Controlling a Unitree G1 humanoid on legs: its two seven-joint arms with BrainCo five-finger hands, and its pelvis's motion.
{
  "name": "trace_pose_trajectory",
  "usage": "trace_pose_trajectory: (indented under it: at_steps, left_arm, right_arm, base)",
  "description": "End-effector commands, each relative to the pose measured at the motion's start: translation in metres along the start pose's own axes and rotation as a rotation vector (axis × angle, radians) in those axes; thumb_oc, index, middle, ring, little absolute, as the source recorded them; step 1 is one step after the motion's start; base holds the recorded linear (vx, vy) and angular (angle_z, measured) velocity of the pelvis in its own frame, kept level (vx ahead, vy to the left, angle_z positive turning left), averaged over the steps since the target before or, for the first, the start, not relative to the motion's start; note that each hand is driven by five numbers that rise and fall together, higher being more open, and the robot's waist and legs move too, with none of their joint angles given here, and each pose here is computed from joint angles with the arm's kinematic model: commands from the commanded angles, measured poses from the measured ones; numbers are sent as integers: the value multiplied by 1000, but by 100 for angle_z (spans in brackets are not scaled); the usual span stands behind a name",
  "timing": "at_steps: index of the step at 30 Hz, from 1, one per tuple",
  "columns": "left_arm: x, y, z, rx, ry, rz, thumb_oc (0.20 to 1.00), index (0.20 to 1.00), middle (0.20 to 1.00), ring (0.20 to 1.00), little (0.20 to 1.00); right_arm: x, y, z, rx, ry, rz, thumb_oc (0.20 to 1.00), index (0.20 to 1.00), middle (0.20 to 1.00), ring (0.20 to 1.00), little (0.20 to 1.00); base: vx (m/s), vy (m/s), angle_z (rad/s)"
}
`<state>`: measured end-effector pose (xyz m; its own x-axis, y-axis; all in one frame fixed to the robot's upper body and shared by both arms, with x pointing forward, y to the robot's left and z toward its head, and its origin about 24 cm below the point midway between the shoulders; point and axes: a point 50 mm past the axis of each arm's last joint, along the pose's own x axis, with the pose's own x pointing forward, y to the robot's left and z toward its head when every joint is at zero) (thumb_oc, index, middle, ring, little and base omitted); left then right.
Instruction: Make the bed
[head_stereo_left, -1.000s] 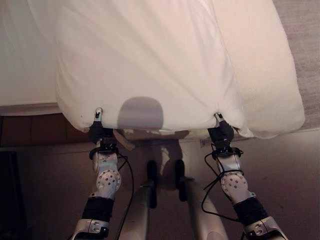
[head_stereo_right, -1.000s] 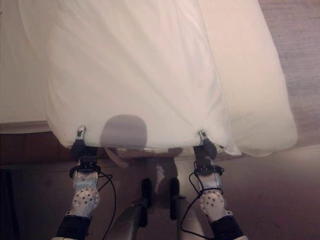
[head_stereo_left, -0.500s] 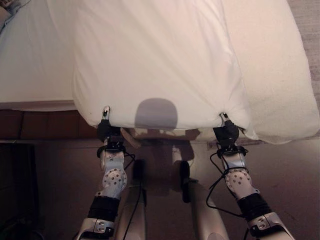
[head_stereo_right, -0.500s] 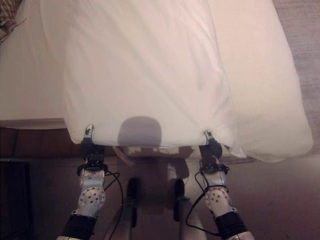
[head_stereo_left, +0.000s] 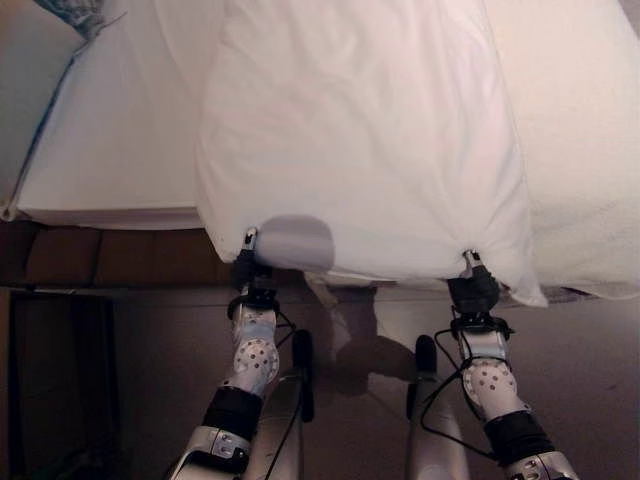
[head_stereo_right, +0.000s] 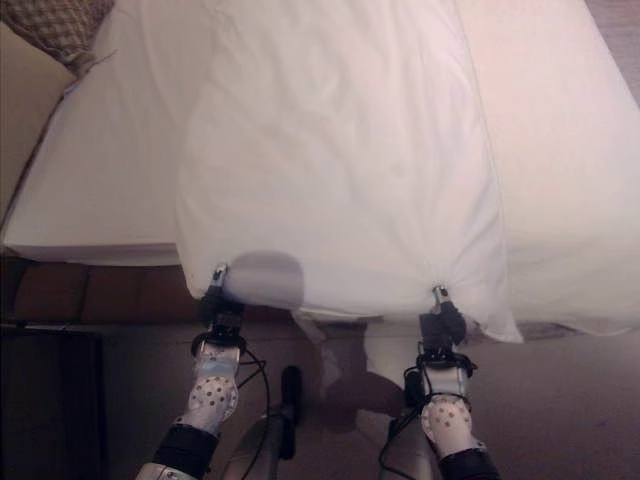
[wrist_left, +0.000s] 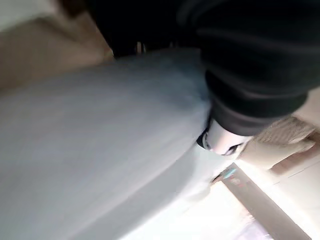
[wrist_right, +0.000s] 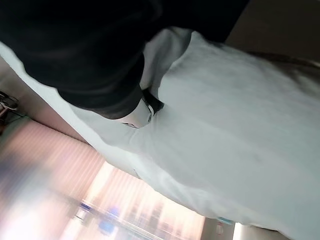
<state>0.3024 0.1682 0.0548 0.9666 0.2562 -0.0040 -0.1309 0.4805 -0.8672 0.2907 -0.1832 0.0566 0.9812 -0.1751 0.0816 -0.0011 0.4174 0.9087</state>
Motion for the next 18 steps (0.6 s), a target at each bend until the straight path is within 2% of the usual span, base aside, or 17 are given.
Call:
trace_pose_trajectory:
  at_steps: [1,5,9,18]
  left_arm:
    - [2,-1,58,56,-212,-61,200,200,200,200,200]
    - [-2,2,56,59,-217,-36,200,200,200,200,200]
    - [-4,1,47,34,-195,-16,200,200,200,200,200]
    - [-5,6,29,-18,-151,54,200,200,200,200,200]
  right_arm:
    - [-7,-8,21,-40,-109,3,200,200,200,200,200]
    - [-9,-12,12,-7,-78,-16,200,200,200,200,200]
    - [-11,-15,14,-31,-69,-23,200,200,200,200,200]
    - [-11,-35,31,-111,-104,-120,200,200,200,200,200]
  base:
    - [21,360,-46]
    - [4,219,-34]
    - [17,44,-18]
    - [23,-126,21]
